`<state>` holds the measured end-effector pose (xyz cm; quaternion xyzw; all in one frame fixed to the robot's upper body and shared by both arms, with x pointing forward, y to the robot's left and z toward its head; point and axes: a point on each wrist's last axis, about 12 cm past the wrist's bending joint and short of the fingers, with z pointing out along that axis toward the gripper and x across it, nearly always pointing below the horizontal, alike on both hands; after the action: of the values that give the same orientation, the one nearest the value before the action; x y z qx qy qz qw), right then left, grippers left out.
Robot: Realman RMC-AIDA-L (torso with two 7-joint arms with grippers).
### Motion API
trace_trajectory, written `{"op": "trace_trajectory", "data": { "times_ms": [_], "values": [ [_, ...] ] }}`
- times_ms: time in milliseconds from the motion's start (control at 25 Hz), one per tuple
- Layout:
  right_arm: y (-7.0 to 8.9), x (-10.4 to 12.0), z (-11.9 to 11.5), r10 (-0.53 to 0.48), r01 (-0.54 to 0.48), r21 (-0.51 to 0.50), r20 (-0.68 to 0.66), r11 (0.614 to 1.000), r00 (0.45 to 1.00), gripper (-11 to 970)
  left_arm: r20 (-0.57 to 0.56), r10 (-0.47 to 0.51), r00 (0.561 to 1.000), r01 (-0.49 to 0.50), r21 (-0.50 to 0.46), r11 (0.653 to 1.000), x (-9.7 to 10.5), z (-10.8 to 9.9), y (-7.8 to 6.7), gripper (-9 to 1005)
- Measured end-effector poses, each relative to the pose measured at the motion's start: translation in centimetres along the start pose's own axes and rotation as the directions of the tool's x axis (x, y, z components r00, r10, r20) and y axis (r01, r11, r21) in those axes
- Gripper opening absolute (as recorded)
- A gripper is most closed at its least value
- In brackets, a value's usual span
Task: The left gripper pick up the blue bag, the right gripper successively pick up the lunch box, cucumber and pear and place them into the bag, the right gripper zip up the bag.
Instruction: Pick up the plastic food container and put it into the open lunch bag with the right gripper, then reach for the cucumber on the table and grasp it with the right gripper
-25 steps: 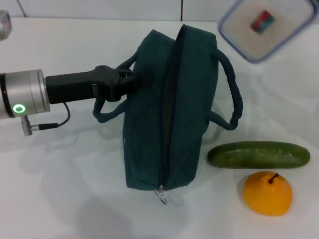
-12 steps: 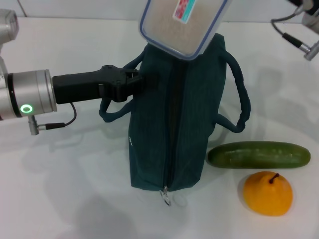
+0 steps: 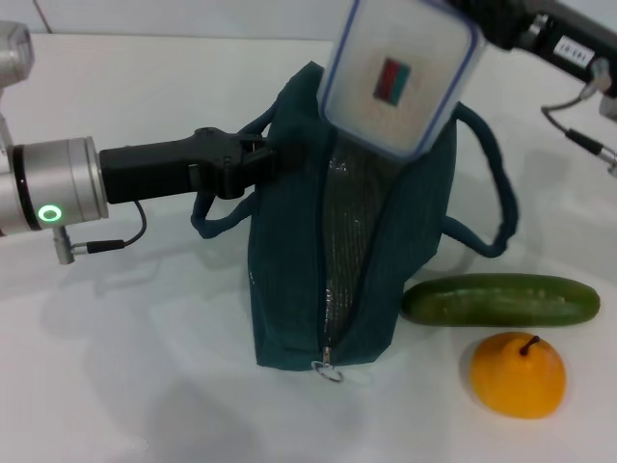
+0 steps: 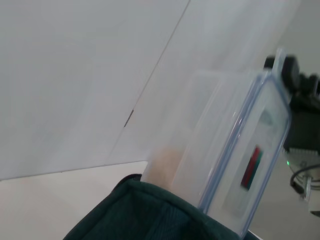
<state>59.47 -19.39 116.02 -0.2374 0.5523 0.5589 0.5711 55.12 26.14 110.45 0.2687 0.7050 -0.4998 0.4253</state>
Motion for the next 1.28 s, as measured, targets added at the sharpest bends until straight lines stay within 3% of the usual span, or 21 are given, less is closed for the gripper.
{"op": "trace_trajectory", "data": {
  "times_ms": [240, 720, 920, 1080, 1280],
  "values": [
    [-0.5, 1.9, -0.9, 0.005, 0.002, 0.068, -0.094, 0.998, 0.996, 149, 0.001, -0.001, 1.0, 0.001, -0.018, 1.0, 0.1, 0.0, 0.2, 41],
    [0.0, 3.4, -0.4, 0.021, -0.012, 0.047, -0.184, 0.999, 0.983, 162, -0.004, 0.012, 1.0, -0.012, -0.02, 1.0, 0.3, 0.3, 0.1, 40],
    [0.1, 3.2, 0.0, 0.01, -0.006, 0.021, -0.194, 1.0, 0.981, 167, -0.004, 0.014, 1.0, -0.014, -0.021, 1.0, 0.4, 0.3, 0.1, 41],
    [0.1, 2.6, 0.3, 0.0, 0.002, 0.011, -0.2, 1.0, 0.98, 240, -0.003, 0.013, 1.0, -0.013, -0.021, 1.0, 0.5, 0.4, 0.1, 41],
    [0.0, -1.4, -2.1, -0.073, 0.078, 0.006, -0.27, 0.997, 0.96, 332, -0.002, 0.005, 1.0, -0.005, -0.033, 0.999, 0.9, -0.1, 0.1, 41]
  ]
}}
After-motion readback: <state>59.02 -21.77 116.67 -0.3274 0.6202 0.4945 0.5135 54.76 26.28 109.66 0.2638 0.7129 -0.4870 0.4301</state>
